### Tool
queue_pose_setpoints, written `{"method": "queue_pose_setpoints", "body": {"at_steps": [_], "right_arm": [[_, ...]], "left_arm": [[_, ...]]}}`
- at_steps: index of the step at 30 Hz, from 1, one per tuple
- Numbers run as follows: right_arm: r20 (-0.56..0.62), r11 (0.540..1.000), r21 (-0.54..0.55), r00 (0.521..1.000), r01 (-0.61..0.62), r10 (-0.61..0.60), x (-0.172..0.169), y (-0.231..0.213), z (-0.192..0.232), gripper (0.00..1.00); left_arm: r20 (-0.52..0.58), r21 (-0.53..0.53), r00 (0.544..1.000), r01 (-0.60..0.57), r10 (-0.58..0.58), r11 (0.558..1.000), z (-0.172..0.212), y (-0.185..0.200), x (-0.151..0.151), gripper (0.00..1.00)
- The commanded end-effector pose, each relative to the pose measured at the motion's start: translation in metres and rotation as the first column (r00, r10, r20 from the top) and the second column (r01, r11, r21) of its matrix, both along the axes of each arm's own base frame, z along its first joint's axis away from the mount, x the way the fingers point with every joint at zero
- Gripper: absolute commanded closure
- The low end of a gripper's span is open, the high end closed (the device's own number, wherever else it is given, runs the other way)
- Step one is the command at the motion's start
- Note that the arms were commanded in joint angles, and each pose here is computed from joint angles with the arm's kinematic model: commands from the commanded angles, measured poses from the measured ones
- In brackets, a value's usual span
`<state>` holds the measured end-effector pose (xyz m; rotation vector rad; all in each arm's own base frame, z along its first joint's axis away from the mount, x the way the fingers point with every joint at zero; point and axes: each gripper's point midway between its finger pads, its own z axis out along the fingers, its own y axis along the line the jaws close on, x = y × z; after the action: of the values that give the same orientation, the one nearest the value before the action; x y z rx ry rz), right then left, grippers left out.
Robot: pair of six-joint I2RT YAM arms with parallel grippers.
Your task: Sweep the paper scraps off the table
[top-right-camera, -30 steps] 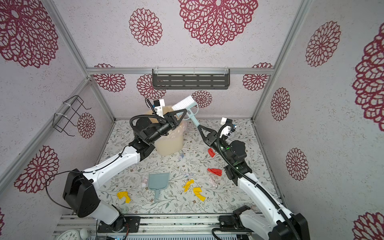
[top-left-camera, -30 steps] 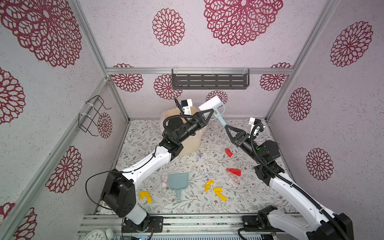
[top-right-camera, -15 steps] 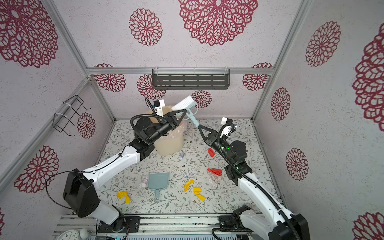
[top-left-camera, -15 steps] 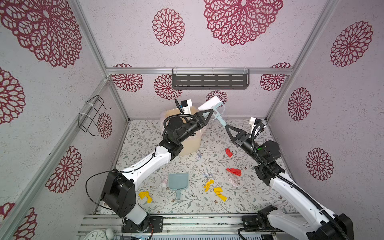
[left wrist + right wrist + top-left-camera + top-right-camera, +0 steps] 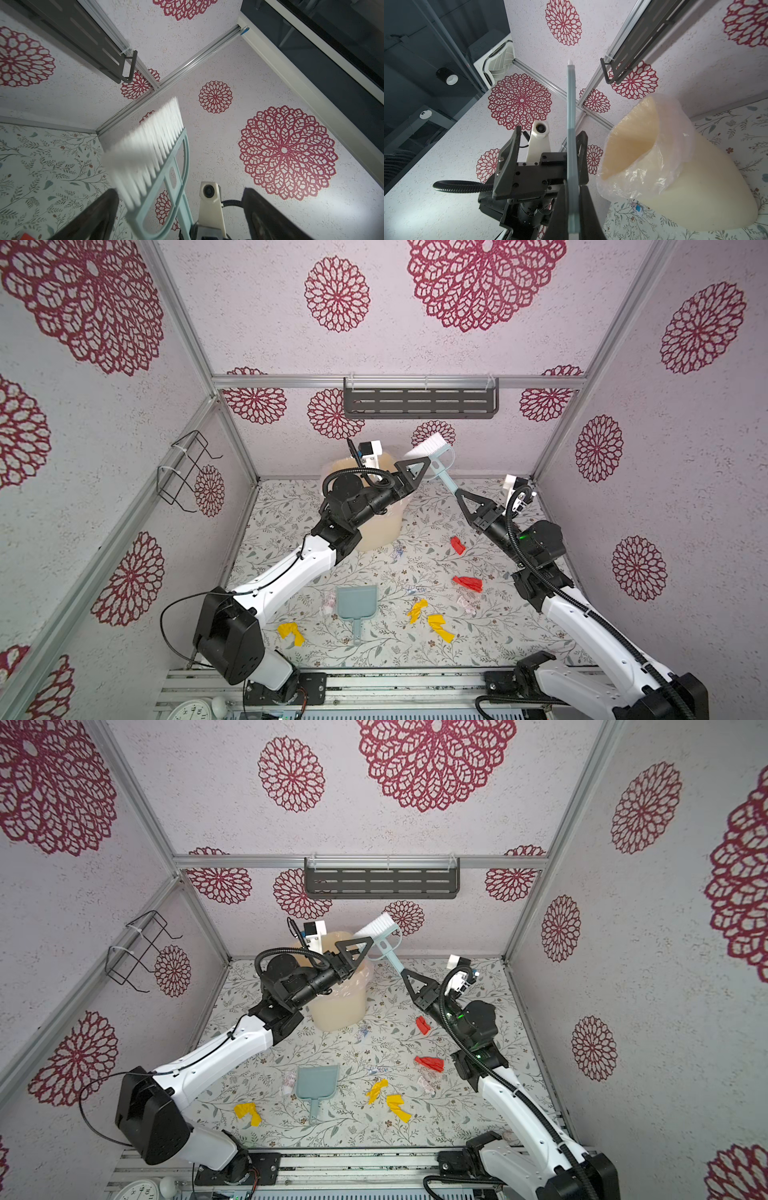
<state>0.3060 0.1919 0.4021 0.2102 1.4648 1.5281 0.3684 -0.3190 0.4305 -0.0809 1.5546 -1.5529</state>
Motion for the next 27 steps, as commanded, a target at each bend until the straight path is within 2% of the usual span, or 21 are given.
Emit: {"method": "queue_pose_setpoints", "body": {"at_steps": [1, 6, 10, 14, 18, 22, 27], "right_arm": [[0.103, 1.0, 0.02, 0.995, 0.019, -0.021, -0.01, -0.011, 0.037, 1.0], [0.093, 0.999, -0.012, 0.995, 0.046, -0.045, -0.008, -0.023, 0.038, 1.0], [0.086, 0.997, -0.033, 0.994, 0.066, -0.063, -0.008, -0.035, 0.037, 1.0], [0.072, 0.995, -0.051, 0.994, 0.091, -0.087, -0.01, -0.049, 0.033, 1.0], [0.052, 0.991, -0.069, 0.993, 0.112, -0.109, -0.014, -0.061, 0.028, 1.0], [0.025, 0.987, -0.089, 0.991, 0.133, -0.131, -0.018, -0.07, 0.02, 1.0], [-0.012, 0.982, -0.115, 0.988, 0.151, -0.153, -0.024, -0.077, 0.007, 1.0]], "left_arm": [[-0.017, 0.057, 0.998, -0.051, 0.053, 0.997, -0.006, 0.018, -0.005, 0.03], [-0.085, 0.175, 0.989, -0.102, 0.119, 0.979, -0.029, 0.042, -0.018, 0.03], [-0.143, 0.336, 0.966, -0.156, 0.214, 0.929, -0.052, 0.07, -0.036, 0.03], [-0.204, 0.529, 0.929, -0.162, 0.31, 0.833, -0.086, 0.102, -0.058, 0.03], [-0.276, 0.687, 0.893, -0.074, 0.354, 0.723, -0.128, 0.12, -0.088, 0.03], [-0.351, 0.769, 0.858, 0.035, 0.376, 0.638, -0.167, 0.128, -0.125, 0.03], [-0.432, 0.814, 0.804, 0.153, 0.409, 0.56, -0.215, 0.129, -0.167, 0.03]]}}
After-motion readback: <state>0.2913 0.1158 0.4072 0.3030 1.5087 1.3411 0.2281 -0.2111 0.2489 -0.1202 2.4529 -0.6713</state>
